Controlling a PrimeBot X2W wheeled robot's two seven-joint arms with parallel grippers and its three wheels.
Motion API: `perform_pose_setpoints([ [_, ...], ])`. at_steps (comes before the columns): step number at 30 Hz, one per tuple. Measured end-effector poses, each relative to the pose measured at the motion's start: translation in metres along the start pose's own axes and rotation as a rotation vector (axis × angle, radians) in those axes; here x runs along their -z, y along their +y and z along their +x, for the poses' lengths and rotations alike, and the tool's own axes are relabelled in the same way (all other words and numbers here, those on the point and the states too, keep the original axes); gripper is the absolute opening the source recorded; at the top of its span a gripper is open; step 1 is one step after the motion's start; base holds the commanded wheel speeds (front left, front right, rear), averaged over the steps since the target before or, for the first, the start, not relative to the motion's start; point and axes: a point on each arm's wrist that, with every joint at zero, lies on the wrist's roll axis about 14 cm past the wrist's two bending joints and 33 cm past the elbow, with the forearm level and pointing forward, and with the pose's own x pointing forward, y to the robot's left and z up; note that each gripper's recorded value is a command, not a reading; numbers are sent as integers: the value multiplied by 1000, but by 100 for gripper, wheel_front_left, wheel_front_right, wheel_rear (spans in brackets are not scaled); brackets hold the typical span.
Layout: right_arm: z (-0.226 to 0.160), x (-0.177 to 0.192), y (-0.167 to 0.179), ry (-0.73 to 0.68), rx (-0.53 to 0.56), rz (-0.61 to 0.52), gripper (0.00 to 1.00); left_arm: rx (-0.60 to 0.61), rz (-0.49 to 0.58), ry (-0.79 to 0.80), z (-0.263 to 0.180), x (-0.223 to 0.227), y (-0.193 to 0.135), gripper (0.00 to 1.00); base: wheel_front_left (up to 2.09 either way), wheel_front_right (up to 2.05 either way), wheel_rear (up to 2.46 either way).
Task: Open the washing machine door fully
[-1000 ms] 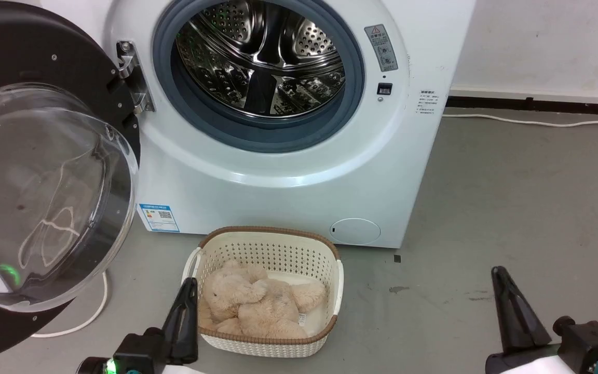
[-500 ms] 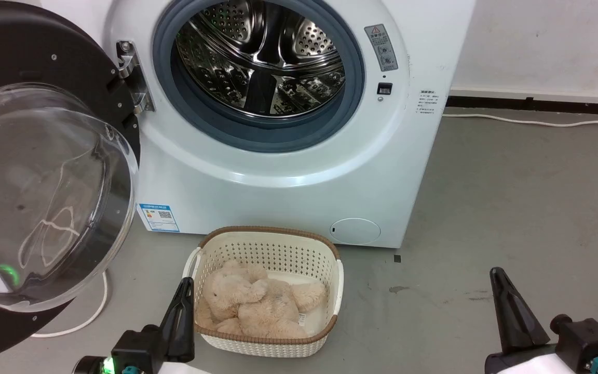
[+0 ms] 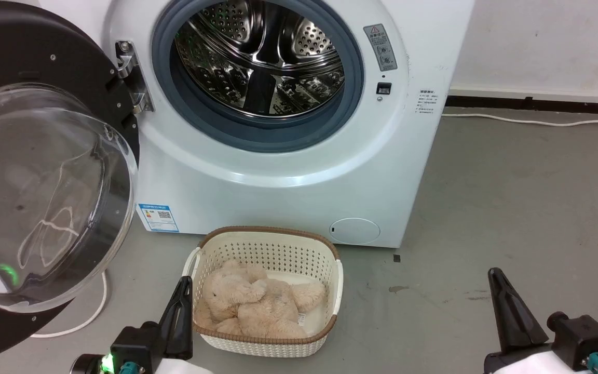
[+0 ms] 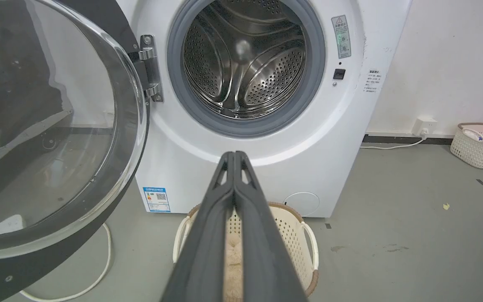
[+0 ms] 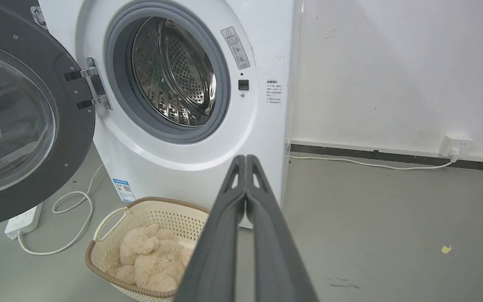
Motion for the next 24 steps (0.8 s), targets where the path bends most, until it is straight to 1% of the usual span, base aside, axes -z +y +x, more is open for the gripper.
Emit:
perform_pose_setpoints([
  [24, 2, 4, -1, 38, -1, -26, 0, -10, 21, 30, 4, 1, 5, 0, 0, 0, 0],
])
